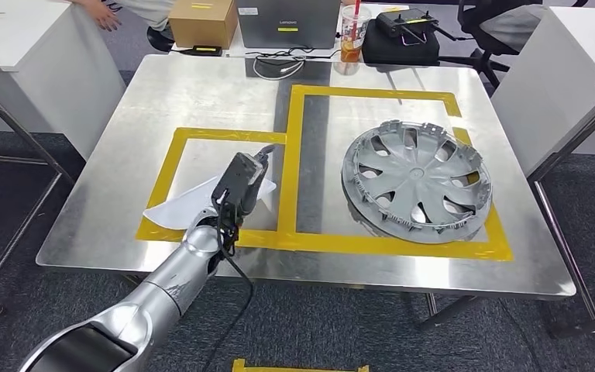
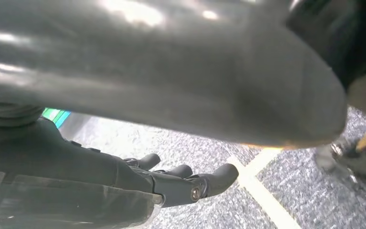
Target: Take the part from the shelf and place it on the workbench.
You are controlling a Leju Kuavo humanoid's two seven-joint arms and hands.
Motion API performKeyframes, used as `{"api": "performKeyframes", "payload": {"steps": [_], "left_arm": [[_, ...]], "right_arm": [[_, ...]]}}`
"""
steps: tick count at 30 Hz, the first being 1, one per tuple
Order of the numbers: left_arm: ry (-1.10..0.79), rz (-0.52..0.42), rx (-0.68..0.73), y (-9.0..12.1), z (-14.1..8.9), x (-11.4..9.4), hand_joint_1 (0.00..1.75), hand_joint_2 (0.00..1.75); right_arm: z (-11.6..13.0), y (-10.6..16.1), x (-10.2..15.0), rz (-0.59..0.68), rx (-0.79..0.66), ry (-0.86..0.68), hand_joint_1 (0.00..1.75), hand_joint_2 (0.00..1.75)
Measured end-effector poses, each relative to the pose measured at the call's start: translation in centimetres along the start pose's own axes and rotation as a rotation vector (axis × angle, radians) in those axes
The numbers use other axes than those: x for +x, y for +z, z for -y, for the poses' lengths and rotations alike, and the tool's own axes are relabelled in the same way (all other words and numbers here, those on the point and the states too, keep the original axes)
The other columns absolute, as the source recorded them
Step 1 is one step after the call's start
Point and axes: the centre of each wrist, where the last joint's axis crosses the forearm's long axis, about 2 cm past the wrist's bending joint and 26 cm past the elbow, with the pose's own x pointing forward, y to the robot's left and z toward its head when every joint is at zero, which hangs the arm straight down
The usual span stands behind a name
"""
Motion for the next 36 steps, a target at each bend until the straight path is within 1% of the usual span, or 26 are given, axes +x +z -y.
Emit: {"api": "performKeyframes", "payload": {"steps": [3,6,10,14,20,24,27,29,32,36], "left_arm": [[0.299,0.077,-0.076,0.4,1.2,1.4,0.0,0.0],[0.488,0.2,-0.135,0.9,1.6,3.7,0.0,0.0],[0.611,0.37,-0.226,2.4,2.0,6.2,0.0,0.0],[0.63,0.486,-0.265,4.1,2.1,7.5,0.0,0.0],[0.576,0.558,-0.225,7.3,2.1,5.8,0.0,0.0],[0.465,0.588,-0.148,8.6,1.2,4.5,0.0,0.0],[0.338,0.578,-0.054,9.6,0.8,3.3,0.0,0.0],[0.283,0.566,-0.016,10.1,0.7,2.7,0.0,0.0],[0.249,0.534,0.008,11.1,0.7,1.4,0.0,0.0],[0.25,0.509,0.001,12.2,0.6,0.1,0.0,0.0]], "right_arm": [[0.7,0.1,-1.1,0.003,0.024,0.015,0.0,0.0],[1.4,0.2,-2.1,0.014,0.033,0.003,0.0,0.0],[0.9,-0.2,-3.6,0.037,0.05,-0.045,0.0,0.0],[0.1,-0.6,-4.9,0.056,0.061,-0.089,0.0,0.0],[-0.9,-1.0,-6.1,0.074,0.078,-0.145,0.0,0.0],[-1.3,-1.1,-6.1,0.085,0.087,-0.182,0.0,0.0],[-1.6,-1.2,-6.3,0.088,0.092,-0.209,0.0,0.0],[-1.7,-1.3,-6.4,0.089,0.092,-0.221,0.0,0.0],[-1.8,-1.3,-6.6,0.086,0.09,-0.229,0.0,0.0],[-1.7,-1.3,-6.7,0.082,0.089,-0.232,0.0,0.0]]}}
